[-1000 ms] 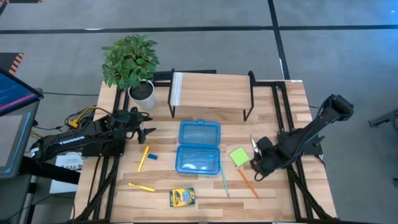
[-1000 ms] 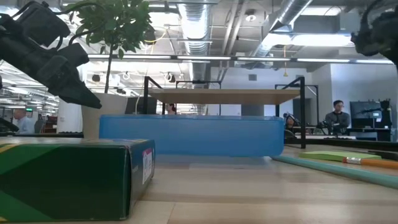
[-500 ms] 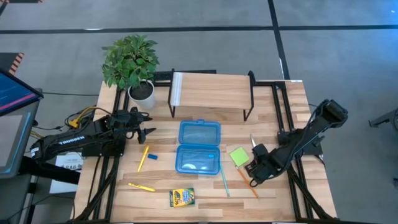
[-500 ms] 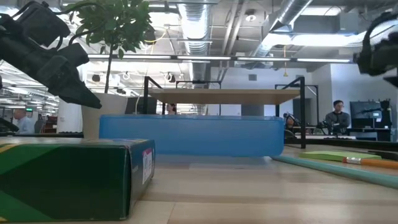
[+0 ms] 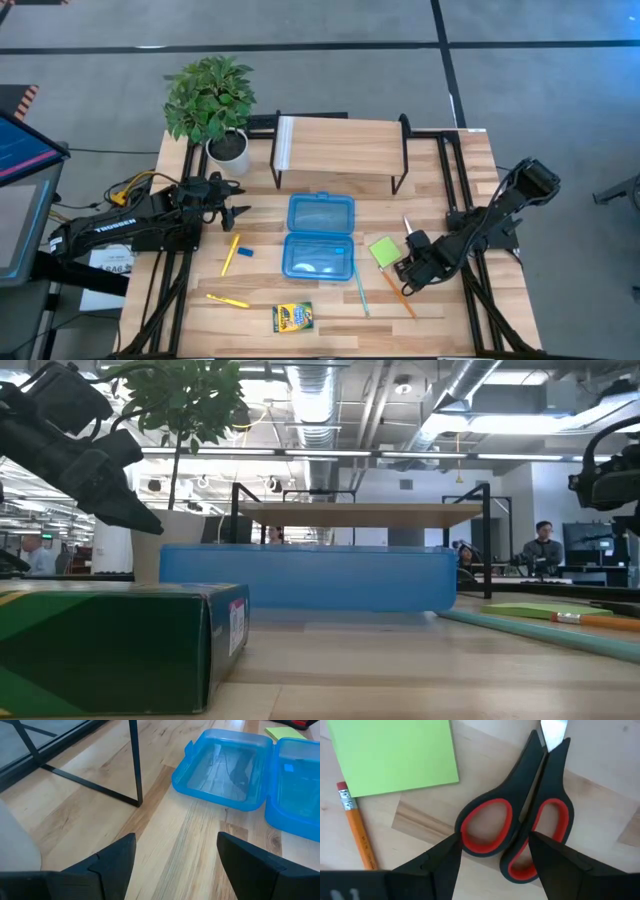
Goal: Pack school essentials
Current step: Put the black scissors into the blue supply box
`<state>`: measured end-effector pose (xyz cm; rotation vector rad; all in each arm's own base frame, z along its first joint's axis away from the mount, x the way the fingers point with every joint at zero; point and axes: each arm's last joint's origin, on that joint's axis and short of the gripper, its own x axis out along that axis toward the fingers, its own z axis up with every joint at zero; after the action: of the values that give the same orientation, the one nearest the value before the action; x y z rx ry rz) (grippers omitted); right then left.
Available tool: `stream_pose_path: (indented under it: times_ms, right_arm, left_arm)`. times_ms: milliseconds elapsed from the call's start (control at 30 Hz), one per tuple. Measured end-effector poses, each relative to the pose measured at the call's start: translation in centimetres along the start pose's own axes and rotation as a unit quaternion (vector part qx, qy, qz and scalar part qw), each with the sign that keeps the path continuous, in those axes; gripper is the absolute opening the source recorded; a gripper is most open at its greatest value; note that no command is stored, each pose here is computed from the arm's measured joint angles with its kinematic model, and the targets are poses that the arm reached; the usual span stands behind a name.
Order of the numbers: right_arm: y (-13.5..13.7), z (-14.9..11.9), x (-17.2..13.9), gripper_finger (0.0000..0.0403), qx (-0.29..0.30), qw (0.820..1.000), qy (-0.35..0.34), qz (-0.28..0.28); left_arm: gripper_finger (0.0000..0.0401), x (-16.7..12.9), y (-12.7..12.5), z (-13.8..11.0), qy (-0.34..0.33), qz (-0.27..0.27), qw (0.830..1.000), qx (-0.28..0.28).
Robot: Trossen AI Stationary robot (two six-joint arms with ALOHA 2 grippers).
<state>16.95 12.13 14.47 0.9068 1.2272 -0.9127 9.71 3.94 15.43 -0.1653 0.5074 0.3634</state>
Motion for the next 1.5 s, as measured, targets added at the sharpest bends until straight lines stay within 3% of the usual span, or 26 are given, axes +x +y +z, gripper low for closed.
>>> stream_pose_path:
  times_ms: [367, 600, 1000, 1267, 1500]
  right_arm:
    - [-0.2, 0.1, -0.8, 0.0258, 0.003, 1.0, 0.007, 0.016]
    - [-0.5, 0.2, -0.6, 0.025, 0.013, 1.0, -0.001, -0.005]
    - [0.8, 0.9, 1.5, 0.0158, -0.003, 1.0, 0.001, -0.024]
    - [0.2, 1.2, 0.5, 0.007, -0.005, 1.0, 0.0, -0.015]
    - [-1.0, 1.0, -1.4, 0.006, 0.01, 1.0, -0.019, 0.002]
  left_arm:
    - [0.0267, 0.0, 0.0, 0.0, 0.0, 0.0, 1.0, 0.0]
    - [0.0267, 0.0, 0.0, 0.0, 0.0, 0.0, 1.0, 0.0]
    - [0.0267, 0.0, 0.0, 0.0, 0.0, 0.0, 1.0, 0.0]
    - [0.0267, 0.0, 0.0, 0.0, 0.0, 0.0, 1.0, 0.0]
    - [0.0267, 0.0, 0.0, 0.0, 0.0, 0.0, 1.0, 0.0]
